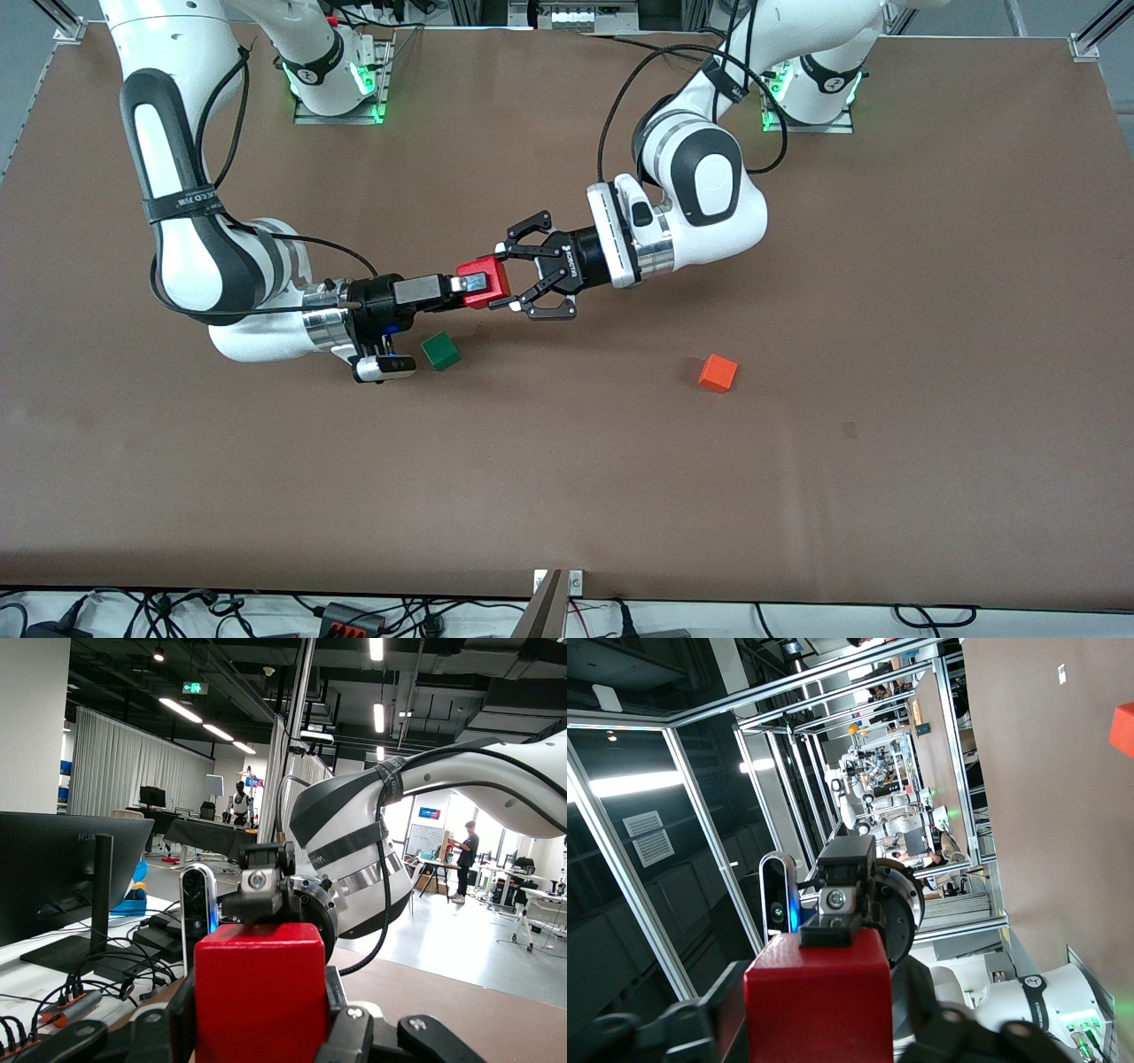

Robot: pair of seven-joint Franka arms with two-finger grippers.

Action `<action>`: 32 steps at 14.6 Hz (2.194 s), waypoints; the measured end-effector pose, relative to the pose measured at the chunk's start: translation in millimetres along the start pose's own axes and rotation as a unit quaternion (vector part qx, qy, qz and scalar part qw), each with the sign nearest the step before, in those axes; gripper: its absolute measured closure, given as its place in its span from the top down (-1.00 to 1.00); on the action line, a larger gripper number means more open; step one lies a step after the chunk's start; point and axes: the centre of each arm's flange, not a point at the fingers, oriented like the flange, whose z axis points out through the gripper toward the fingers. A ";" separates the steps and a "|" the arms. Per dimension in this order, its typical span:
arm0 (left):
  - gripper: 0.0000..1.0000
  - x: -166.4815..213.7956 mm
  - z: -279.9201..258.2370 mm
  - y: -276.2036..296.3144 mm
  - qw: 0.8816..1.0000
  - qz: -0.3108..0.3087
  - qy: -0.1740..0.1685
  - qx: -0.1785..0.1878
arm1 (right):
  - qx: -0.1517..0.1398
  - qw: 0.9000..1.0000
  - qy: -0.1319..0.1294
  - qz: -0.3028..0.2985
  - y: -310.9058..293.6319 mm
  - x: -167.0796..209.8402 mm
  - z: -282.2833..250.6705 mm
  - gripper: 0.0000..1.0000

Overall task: Pass red block to right arm, stack on blue
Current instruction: 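Carry the red cube over the blue cube while the left gripper withdraws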

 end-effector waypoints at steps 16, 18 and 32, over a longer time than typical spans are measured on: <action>1.00 22.4 -30.5 -44.8 0.999 0.005 0.042 0.012 | -0.025 0.999 0.004 -0.028 8.2 5.5 -16.3 0.11; 1.00 28.1 -44.4 -60.6 0.998 0.009 0.066 -0.004 | -0.052 0.998 0.002 -0.028 12.2 5.5 -29.2 0.11; 1.00 98.1 -218.3 -161.3 0.968 -0.042 -0.123 -0.213 | -0.507 0.861 -0.052 -0.008 31.3 -19.6 -209.2 0.11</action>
